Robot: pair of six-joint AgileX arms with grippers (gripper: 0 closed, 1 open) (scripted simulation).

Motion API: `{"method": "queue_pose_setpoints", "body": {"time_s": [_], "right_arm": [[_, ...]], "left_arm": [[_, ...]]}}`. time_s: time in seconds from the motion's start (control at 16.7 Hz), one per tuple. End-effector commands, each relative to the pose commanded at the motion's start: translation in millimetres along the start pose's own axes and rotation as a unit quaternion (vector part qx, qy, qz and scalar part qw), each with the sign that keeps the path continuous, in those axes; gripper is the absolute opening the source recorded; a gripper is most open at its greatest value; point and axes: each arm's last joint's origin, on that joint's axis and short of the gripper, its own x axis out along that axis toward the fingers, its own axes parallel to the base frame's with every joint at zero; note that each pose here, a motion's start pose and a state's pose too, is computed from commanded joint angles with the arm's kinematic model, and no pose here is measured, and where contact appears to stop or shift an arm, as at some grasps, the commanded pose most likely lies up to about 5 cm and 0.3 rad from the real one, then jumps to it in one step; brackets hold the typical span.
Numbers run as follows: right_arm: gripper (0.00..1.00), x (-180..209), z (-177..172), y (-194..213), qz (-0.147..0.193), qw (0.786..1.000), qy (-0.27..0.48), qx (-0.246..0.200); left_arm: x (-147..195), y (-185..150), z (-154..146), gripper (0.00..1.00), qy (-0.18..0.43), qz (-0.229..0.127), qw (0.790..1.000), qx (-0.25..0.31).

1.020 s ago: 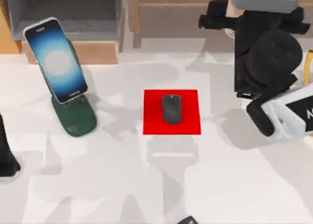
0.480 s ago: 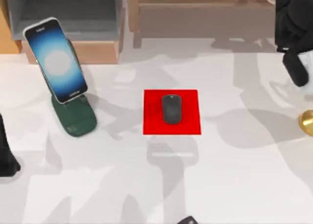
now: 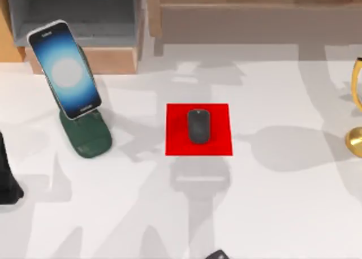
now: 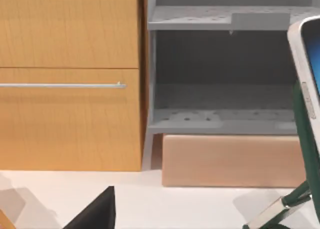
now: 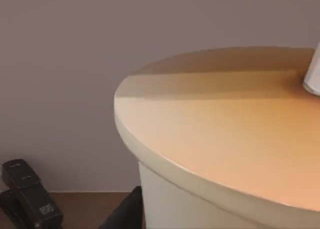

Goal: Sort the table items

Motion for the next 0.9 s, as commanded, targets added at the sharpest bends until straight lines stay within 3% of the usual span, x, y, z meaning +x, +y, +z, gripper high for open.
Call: {"method": "queue_pose_setpoints", "body": {"time_s": [0.36, 0.9], "right_arm": [[0.0, 16.5, 8.6, -19.0, 0.046, 0.998, 0.039, 0.021], [0.0, 17.8, 11.3, -20.0, 0.054, 0.997, 0.042, 0.026]], "left_arm": [[0.0, 0.0, 0.0, 1.0, 0.0, 0.0, 1.0, 0.0], [0.0, 0.0, 0.0, 1.0, 0.0, 0.0, 1.0, 0.0]]}}
